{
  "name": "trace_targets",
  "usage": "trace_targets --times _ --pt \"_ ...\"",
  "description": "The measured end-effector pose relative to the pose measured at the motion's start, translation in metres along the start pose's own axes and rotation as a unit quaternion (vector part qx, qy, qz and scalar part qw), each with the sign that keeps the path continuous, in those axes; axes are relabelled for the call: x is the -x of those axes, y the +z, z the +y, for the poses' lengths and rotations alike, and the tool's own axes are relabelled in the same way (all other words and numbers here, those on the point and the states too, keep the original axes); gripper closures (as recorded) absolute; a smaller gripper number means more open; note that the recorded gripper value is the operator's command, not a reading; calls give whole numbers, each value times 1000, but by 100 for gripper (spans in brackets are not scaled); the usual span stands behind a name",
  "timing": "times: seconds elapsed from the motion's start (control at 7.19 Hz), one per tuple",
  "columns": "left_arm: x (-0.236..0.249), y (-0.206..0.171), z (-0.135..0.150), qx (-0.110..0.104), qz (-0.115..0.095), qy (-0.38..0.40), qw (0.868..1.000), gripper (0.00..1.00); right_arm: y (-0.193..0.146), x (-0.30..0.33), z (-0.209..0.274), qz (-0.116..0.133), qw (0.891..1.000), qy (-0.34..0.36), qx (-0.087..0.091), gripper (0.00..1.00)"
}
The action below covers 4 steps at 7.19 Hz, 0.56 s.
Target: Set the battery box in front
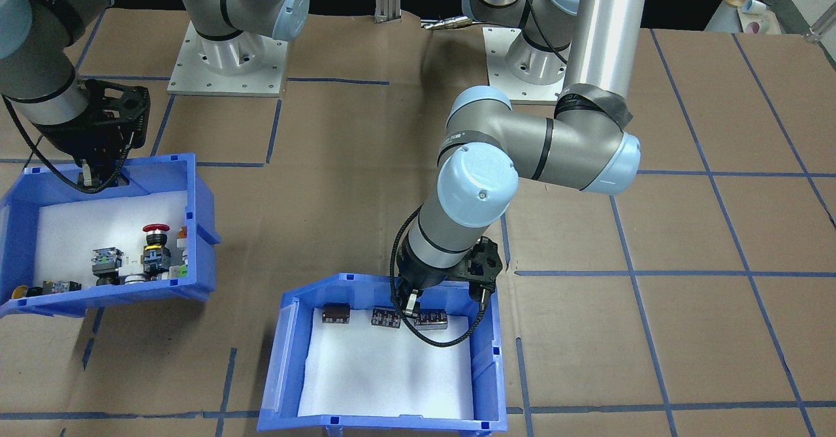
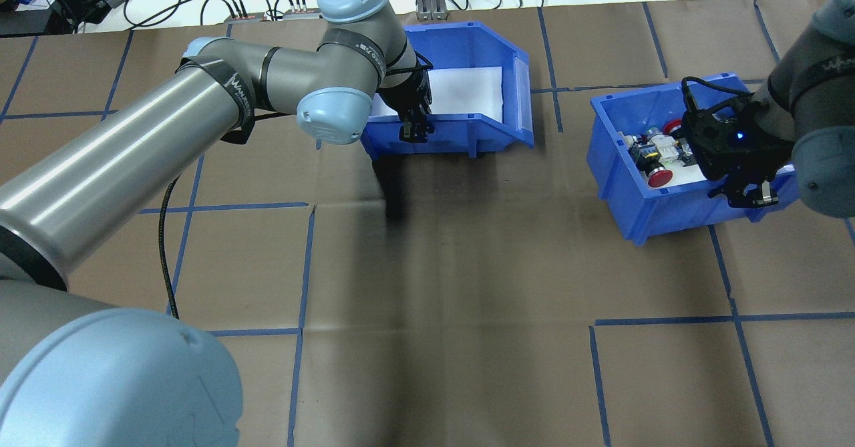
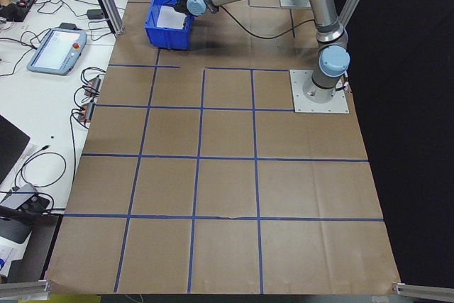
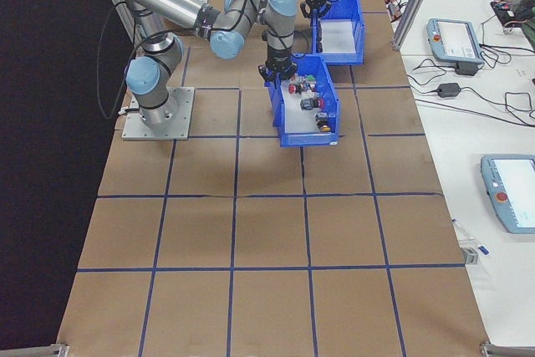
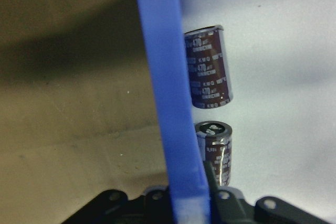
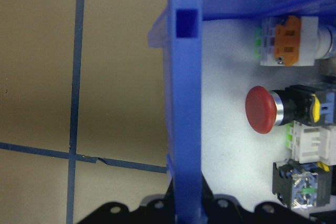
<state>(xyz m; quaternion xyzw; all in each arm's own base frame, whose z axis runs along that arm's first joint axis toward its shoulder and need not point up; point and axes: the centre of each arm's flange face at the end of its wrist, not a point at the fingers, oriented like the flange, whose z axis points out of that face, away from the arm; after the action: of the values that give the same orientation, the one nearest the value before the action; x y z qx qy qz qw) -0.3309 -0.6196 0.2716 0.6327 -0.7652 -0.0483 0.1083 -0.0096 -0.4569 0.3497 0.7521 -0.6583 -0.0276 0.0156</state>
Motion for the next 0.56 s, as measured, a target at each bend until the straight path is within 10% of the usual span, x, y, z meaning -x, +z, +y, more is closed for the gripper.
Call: trace_targets --times 0.56 --pt "0 5 15 -13 1 -23 1000 100 4 19 -11 -13 1000 17 -12 95"
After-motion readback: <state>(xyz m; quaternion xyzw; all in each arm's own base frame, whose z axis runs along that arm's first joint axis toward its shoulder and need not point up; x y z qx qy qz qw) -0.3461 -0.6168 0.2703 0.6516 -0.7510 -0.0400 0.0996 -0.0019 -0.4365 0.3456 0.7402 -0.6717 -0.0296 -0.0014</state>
